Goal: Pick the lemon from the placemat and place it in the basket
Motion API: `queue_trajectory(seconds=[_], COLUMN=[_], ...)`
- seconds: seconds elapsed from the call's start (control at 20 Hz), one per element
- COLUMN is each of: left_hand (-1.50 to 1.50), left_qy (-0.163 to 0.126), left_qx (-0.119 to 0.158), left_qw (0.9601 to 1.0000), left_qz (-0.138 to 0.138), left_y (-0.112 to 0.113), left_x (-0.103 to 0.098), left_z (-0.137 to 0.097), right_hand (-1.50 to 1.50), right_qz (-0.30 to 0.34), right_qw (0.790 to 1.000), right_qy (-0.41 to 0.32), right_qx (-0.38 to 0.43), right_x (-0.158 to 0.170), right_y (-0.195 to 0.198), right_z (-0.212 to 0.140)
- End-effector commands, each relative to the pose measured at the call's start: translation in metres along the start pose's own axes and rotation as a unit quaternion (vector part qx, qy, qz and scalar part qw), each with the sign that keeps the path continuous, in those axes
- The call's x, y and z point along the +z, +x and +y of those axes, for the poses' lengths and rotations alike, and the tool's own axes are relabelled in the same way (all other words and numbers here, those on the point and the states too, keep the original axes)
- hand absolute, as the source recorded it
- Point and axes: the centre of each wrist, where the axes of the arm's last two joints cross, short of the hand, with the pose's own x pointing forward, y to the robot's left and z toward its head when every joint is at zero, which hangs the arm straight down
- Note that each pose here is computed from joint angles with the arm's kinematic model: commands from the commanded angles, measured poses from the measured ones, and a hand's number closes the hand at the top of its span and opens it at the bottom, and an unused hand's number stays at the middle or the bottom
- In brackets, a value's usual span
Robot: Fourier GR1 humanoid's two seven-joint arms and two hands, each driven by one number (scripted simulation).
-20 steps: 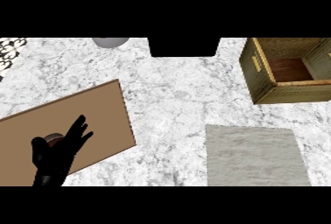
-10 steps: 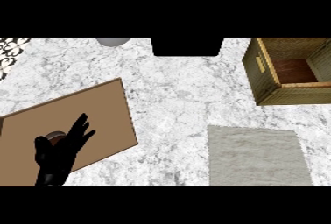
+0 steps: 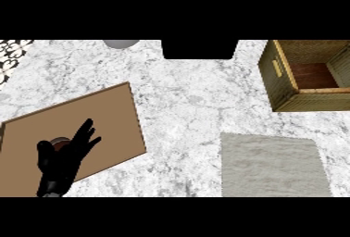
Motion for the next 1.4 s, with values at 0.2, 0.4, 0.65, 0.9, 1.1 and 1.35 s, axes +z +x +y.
queue_trajectory(seconds=[0.2,0.4,0.65,0.9,1.1,1.35], left_hand=[0.0,0.0,0.0,0.0,0.0,0.0], left_qy=[0.034,0.036,0.029,0.031,0.032,0.034], left_qx=[-0.005,-0.011,-0.006,-0.002,-0.006,-0.005], left_qw=[0.9947,0.9955,0.9957,0.9959,0.9942,0.9947], left_qz=[0.097,0.087,0.087,0.085,0.102,0.097], left_y=[-0.044,-0.03,-0.034,-0.022,-0.038,-0.044], left_x=[0.003,-0.008,-0.003,-0.002,-0.001,0.011], left_z=[0.025,0.016,0.006,0.005,0.013,0.027], right_hand=[1.5,1.5,1.5,-1.5,-1.5,-1.5], right_qz=[0.021,0.016,0.046,0.023,0.008,0.013], right_qw=[0.999,0.999,0.993,0.992,0.994,0.996], right_qy=[0.005,0.006,-0.043,-0.023,-0.032,-0.075], right_qx=[-0.046,-0.049,0.102,0.125,0.099,0.053], right_x=[-0.026,-0.034,-0.034,-0.04,-0.044,-0.042], right_y=[-0.057,-0.067,-0.097,-0.12,-0.118,-0.127], right_z=[0.009,0.006,0.009,-0.024,-0.024,-0.041])
